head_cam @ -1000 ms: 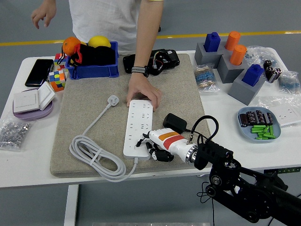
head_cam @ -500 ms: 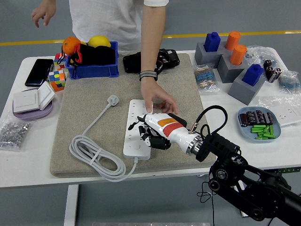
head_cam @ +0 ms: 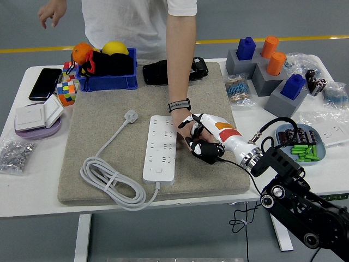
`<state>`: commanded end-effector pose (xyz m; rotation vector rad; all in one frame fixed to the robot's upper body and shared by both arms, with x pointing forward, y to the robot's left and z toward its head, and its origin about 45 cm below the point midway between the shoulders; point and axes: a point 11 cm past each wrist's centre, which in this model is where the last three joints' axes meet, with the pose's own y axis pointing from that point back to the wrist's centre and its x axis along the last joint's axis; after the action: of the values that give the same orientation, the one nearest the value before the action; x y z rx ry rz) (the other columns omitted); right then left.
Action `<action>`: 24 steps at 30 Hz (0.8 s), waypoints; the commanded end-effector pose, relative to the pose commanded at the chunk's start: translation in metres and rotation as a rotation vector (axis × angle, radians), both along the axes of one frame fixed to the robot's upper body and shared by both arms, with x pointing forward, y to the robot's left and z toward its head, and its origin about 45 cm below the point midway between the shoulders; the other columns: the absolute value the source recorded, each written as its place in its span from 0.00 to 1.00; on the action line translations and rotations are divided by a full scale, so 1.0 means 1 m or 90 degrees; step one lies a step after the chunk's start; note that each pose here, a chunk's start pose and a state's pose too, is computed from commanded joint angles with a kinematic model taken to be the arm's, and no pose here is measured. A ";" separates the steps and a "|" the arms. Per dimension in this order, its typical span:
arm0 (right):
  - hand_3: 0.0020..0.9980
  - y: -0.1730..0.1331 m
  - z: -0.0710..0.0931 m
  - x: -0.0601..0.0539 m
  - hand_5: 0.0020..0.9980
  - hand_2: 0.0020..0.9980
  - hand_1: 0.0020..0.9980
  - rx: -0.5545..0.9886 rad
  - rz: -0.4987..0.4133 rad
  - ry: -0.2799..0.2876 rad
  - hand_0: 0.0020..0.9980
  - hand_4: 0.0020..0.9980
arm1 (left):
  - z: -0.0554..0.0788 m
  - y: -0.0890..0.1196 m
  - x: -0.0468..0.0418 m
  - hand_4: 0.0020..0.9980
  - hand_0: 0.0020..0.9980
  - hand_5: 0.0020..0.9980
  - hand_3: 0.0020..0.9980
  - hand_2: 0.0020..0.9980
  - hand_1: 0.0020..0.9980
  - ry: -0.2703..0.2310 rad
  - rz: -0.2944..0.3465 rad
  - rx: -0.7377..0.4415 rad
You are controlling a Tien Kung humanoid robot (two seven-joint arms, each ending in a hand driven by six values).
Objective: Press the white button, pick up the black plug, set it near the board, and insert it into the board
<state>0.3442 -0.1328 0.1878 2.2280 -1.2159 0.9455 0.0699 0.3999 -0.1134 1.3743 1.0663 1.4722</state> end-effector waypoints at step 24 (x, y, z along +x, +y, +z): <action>0.76 -0.047 -0.046 -0.002 0.28 0.74 0.78 -0.015 -0.093 0.055 0.79 1.00 | 0.001 0.001 0.0013 0.60 0.47 0.26 0.58 0.51 0.50 0.001 -0.005 0.001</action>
<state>0.3427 -0.1794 0.1415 2.1069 -1.3019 0.7947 0.0712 0.4011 -0.1128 1.3803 1.0593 1.4664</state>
